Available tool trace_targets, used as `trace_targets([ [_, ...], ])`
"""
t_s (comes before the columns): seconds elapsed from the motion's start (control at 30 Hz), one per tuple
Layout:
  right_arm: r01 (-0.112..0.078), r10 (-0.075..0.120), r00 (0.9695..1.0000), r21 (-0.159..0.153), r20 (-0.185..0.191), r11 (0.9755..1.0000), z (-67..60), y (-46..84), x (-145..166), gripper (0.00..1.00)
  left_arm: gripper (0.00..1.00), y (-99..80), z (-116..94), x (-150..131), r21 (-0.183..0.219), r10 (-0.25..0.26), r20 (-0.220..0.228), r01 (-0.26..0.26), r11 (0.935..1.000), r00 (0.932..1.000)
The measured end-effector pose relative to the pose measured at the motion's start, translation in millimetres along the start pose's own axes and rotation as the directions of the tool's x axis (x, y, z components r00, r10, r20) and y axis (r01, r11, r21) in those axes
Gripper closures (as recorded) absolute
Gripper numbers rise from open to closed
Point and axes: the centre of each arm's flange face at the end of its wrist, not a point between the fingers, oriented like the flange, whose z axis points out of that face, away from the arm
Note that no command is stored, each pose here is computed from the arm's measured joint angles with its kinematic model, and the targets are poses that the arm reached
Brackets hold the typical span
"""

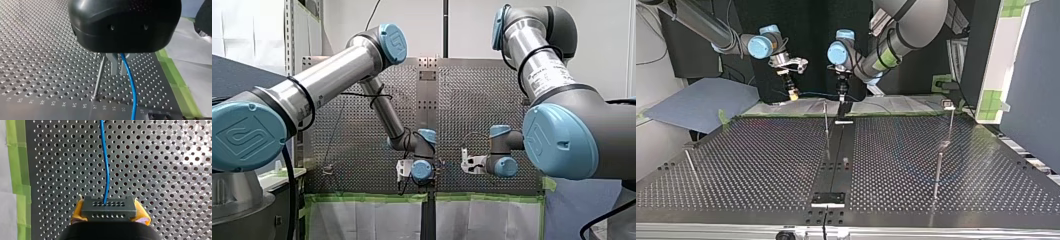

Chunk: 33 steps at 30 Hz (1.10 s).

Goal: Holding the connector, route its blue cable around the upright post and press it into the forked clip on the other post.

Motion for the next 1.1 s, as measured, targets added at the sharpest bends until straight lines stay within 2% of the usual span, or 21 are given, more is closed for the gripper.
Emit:
trace_targets([
  [0.2,-0.003,0.003,1.0,-0.001,-0.001,1.0,4.6,2.4,-8.5,1.0,0.91,-3.3,5.7,-5.9,0.003,-0.011,0.016,0.011,0.9999,0.9998],
  [0.37,-0.009,0.009,0.9996,-0.006,0.028,0.9999,7.3,6.4,-26.0,1.0,0.91,-5.2,9.7,-9.9,0.006,-0.017,0.024,0.017,0.9998,0.9996],
  [0.47,-0.012,0.012,0.9994,-0.012,0.032,0.9999,8.0,10.1,-30.4,1.0,0.91,-4.4,11.8,-10.3,0.007,-0.018,0.025,0.018,0.9998,0.9995],
  [0.63,-0.014,0.014,0.9994,-0.018,0.03,0.9997,9.2,13.7,-31.4,1.0,0.91,-3.6,13.3,-10.7,0.01,-0.019,0.025,0.019,0.9998,0.9995],
  [0.87,-0.017,0.017,0.9997,-0.04,0.018,0.9991,13.9,28.9,-27.8,1.0,0.91,-4.4,13.5,-10.7,0.019,-0.02,0.023,0.019,0.9996,0.9995],
  [1.1,-0.018,0.019,0.9998,-0.05,0.012,0.9986,16.6,36.6,-25.5,1.0,0.91,-5.4,14.2,-8.1,0.032,-0.02,0.016,0.019,0.9993,0.9997],
])
